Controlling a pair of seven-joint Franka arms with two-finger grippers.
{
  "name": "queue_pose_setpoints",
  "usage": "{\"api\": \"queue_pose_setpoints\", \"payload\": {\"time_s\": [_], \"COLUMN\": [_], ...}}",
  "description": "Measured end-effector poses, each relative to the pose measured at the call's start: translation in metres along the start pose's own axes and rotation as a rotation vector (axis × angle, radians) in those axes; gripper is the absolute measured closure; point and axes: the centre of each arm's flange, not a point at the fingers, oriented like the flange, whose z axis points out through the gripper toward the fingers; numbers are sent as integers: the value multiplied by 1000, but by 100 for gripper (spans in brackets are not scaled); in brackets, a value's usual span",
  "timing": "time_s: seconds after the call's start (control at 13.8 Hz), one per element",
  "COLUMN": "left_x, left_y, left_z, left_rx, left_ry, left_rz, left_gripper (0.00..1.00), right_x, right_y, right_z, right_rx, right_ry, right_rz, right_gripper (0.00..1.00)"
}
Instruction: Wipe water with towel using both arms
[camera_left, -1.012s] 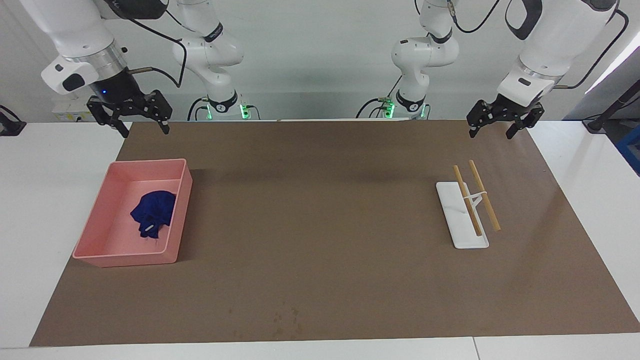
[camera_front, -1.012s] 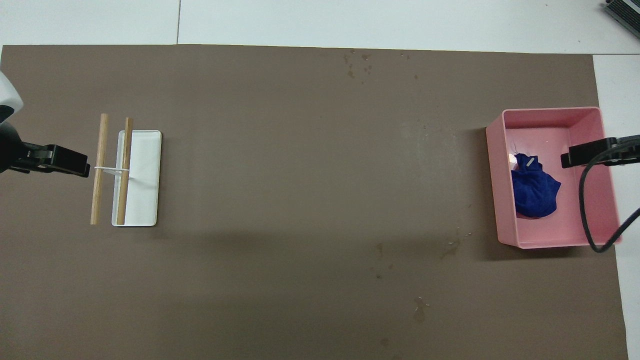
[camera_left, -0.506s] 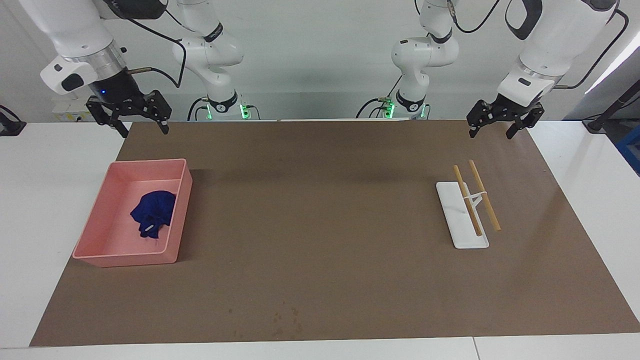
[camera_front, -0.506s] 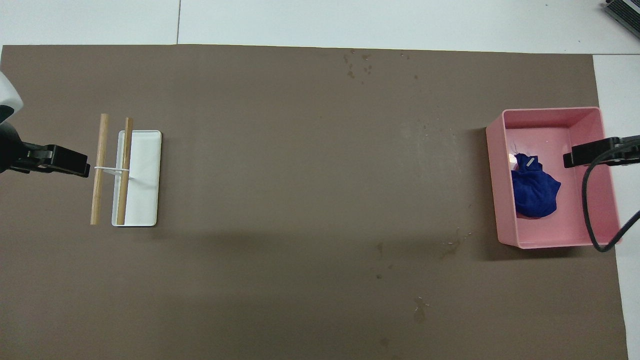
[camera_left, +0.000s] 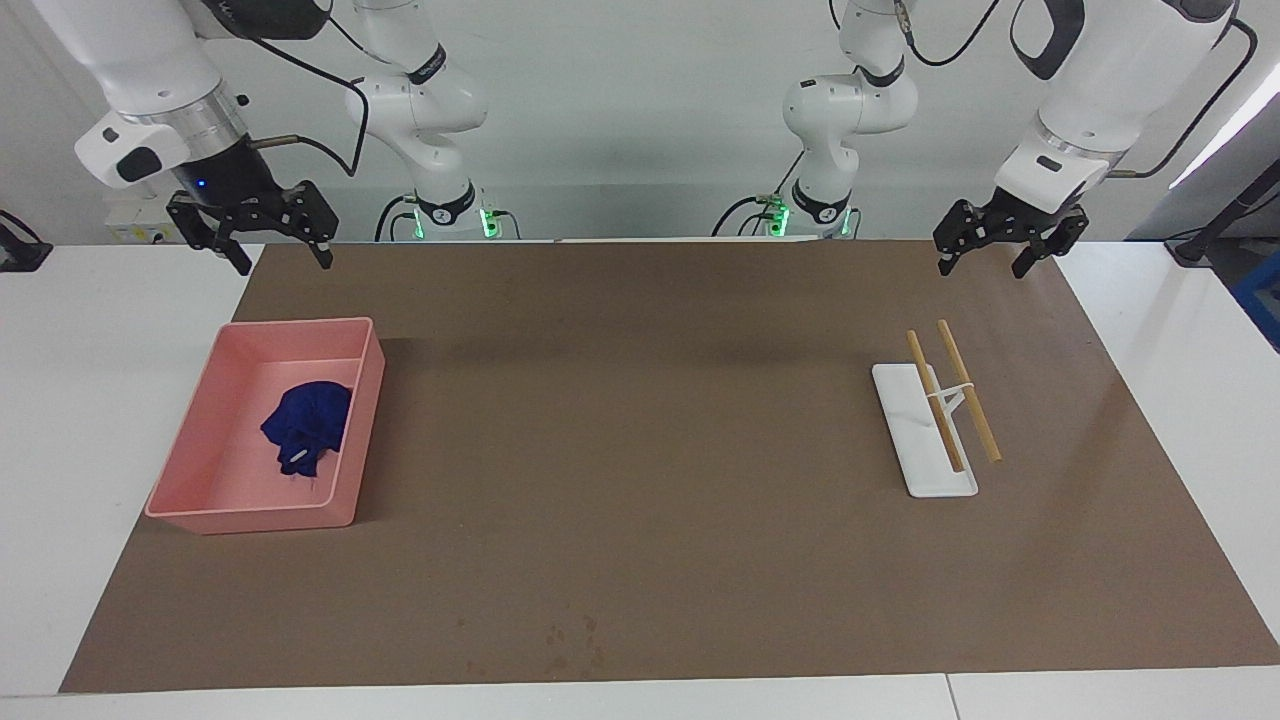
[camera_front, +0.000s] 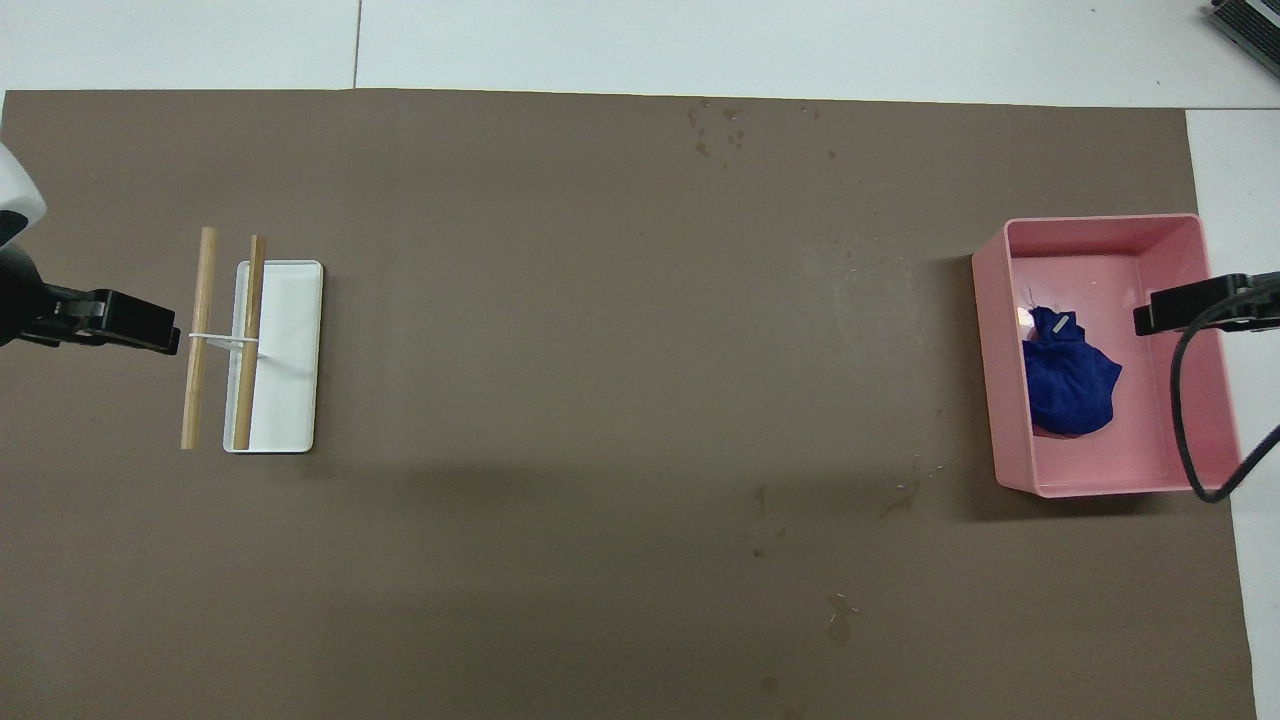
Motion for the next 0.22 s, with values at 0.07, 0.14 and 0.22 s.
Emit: {"api": "queue_pose_setpoints", "payload": {"time_s": [0.07,0.14,0.22], "left_x": [0,0,0], "left_y": [0,0,0], "left_z": [0,0,0], "left_rx": [0,0,0], "left_ry": [0,0,0], "left_rz": [0,0,0], "left_gripper": [0,0,0], "right_x": [0,0,0], "right_y": [1,1,1], "right_z": [0,0,0], "right_rx": [0,0,0], "right_ry": [0,0,0], "right_rz": [1,2,2], "right_gripper": [0,0,0]}}
